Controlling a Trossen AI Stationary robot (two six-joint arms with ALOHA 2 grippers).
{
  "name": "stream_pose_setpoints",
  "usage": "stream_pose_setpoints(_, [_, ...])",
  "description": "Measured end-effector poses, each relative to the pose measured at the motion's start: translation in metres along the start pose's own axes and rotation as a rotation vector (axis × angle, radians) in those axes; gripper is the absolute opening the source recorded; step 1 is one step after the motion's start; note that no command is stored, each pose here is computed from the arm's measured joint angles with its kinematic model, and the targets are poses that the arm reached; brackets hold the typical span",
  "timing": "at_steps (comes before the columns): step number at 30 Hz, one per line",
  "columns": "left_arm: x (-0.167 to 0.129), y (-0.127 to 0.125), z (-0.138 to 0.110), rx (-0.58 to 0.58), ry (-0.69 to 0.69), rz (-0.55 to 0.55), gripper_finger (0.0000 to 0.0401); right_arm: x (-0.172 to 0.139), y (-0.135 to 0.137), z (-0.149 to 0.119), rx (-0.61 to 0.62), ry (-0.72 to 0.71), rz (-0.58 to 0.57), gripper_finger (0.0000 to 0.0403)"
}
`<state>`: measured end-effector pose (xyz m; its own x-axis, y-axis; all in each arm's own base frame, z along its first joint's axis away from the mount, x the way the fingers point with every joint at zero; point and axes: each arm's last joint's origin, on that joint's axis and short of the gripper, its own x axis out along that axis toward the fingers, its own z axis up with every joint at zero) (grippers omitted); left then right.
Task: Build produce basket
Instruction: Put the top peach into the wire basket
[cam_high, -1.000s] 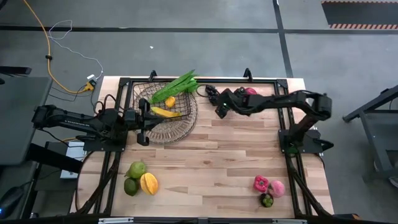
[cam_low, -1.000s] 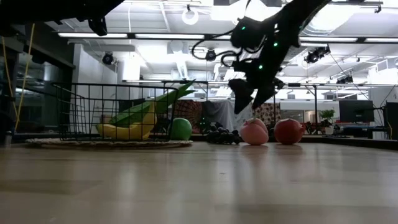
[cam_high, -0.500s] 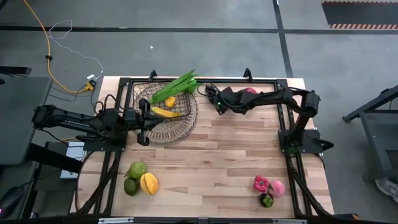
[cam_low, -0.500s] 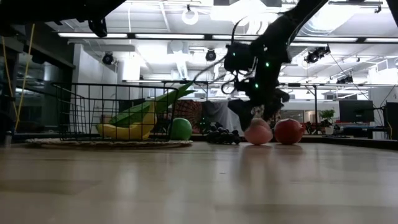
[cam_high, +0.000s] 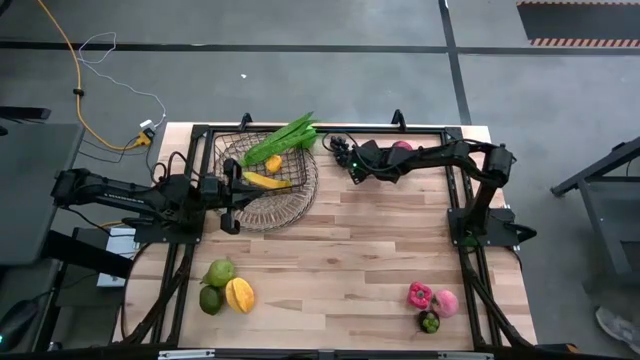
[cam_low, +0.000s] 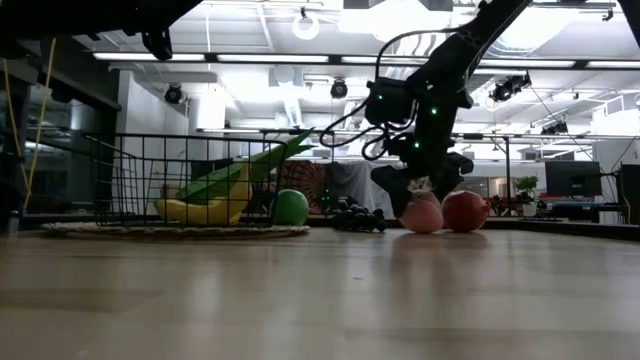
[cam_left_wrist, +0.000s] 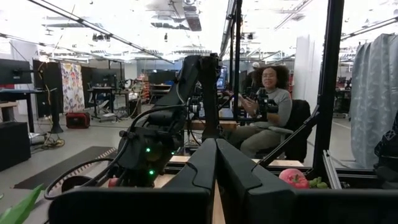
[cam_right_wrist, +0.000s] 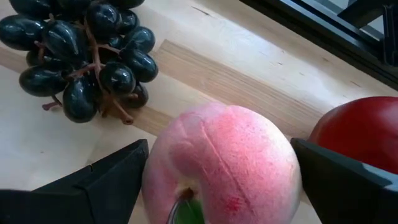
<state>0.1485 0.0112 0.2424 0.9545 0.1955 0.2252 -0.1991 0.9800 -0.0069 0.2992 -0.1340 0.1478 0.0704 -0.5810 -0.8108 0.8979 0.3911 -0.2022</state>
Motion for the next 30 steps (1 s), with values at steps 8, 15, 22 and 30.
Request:
stream_pose_setpoints(8, [0.000,0.000,0.000,0.000,0.000,0.000,0.0000,-0.003,0.000,-0.002,-0.036,0.009,0.002,0.0317])
stream_pose_setpoints(15, [0.000,0.000,0.000,0.001,0.002,0.000,0.0000,-0.050,0.002,-0.013,-0.213,-0.058,-0.010,0.0300])
stream_pose_setpoints(22, [0.000,0.000,-0.002,-0.017,0.015,0.000,0.0000,-0.107,0.016,-0.047,-0.280,-0.309,0.106,0.0298])
stream_pose_setpoints(30, [0.000,0.001,-0.003,-0.021,0.027,0.022,0.0000,-0.111,0.004,-0.096,-0.229,-0.632,0.657,0.0296])
